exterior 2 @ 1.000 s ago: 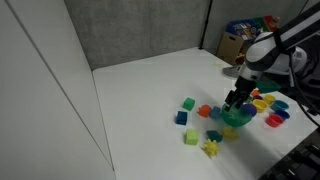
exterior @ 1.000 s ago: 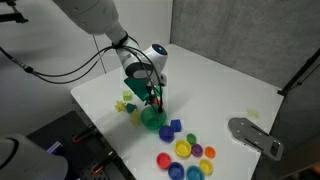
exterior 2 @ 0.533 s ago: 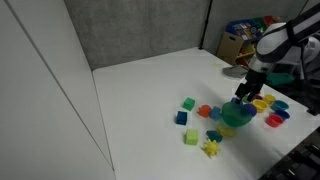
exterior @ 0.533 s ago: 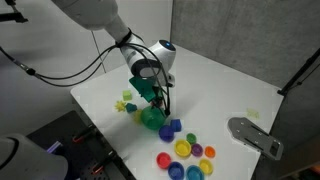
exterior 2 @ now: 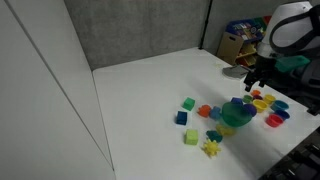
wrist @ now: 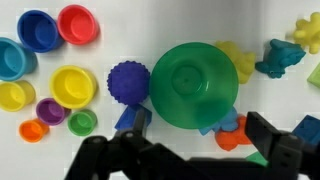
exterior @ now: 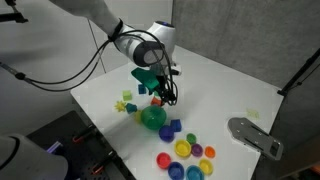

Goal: Remove the yellow bear toy from the green bowl and put it on the table

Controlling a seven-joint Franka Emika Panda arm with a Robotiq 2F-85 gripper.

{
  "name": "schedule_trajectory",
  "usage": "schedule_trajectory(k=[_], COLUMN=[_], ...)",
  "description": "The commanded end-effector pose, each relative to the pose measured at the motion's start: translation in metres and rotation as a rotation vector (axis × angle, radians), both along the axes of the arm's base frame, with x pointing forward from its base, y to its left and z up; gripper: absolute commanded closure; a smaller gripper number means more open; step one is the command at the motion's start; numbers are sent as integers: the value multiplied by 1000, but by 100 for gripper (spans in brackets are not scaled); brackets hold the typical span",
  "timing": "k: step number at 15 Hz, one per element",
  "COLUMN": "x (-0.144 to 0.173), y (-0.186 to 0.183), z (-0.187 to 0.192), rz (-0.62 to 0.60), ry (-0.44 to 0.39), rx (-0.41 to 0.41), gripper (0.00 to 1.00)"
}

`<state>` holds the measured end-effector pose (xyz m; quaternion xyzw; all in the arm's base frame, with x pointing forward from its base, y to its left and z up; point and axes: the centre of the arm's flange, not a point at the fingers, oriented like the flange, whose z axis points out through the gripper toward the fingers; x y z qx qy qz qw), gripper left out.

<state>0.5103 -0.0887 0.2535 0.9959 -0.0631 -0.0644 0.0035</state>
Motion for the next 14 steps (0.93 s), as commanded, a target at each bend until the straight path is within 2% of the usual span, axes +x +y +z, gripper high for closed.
schedule_trajectory(k=[1, 8, 11, 12, 14], x=[-18, -44, -51, -42, -45], y=[6, 14, 14, 12, 13], z=[48, 124, 137, 126, 132], rz=[2, 25, 22, 25, 25], ry=[-2, 65, 76, 69, 69], rx=[-44, -24, -22, -14, -14], gripper=[0, 0, 0, 0, 0])
